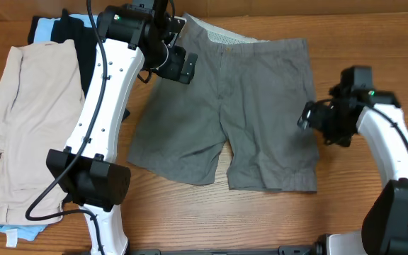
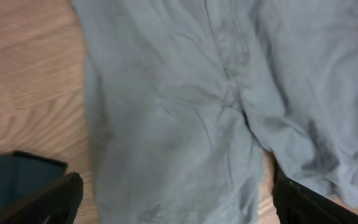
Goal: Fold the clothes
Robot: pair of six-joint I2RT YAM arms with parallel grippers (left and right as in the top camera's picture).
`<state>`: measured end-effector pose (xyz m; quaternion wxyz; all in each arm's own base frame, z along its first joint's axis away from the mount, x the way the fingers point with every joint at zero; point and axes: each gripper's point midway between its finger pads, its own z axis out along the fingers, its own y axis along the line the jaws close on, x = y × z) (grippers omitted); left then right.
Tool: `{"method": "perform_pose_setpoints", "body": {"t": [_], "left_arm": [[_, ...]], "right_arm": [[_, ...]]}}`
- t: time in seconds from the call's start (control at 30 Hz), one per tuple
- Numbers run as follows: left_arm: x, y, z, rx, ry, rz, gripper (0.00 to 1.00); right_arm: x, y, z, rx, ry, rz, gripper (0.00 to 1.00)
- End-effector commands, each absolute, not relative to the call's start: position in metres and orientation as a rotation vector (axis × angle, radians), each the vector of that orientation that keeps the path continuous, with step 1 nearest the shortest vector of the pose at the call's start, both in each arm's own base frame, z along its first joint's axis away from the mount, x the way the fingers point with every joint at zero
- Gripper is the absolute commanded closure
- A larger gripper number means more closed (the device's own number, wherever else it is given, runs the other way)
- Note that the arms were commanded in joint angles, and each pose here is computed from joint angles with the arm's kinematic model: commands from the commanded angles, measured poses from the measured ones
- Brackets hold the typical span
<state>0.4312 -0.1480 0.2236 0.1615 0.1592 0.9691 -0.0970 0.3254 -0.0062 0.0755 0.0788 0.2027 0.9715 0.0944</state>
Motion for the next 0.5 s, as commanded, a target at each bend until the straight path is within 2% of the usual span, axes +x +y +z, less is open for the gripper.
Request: {"method": "perform_pose_setpoints", "body": {"t": [0.0,0.07,0.23,0.33,0.47], "left_arm": [[0.439,-0.135,0.225,0.435,2.747,-0.177,0.00],[0.440,-0.134,0.226,0.432,2.743,-0.166,0.00],[0.441,-0.133,0.226,0.431,2.741,-0.158,0.00],[0.442,-0.134,0.226,0.430,2.737,-0.159,0.00],[0.443,-0.134,0.226,0.429,2.733,-0.159,0.00]], "right_arm": [[0.317,-0.004,0.051,0.627,2.909,0.284,0.21],[0.318,-0.005,0.042,0.621,2.890,0.280,0.28],[0.323,-0.012,0.023,0.641,2.833,0.232,0.34],[0.323,-0.013,0.010,0.643,2.832,0.225,0.46],[0.324,-0.013,-0.002,0.703,2.838,0.229,0.92]]}}
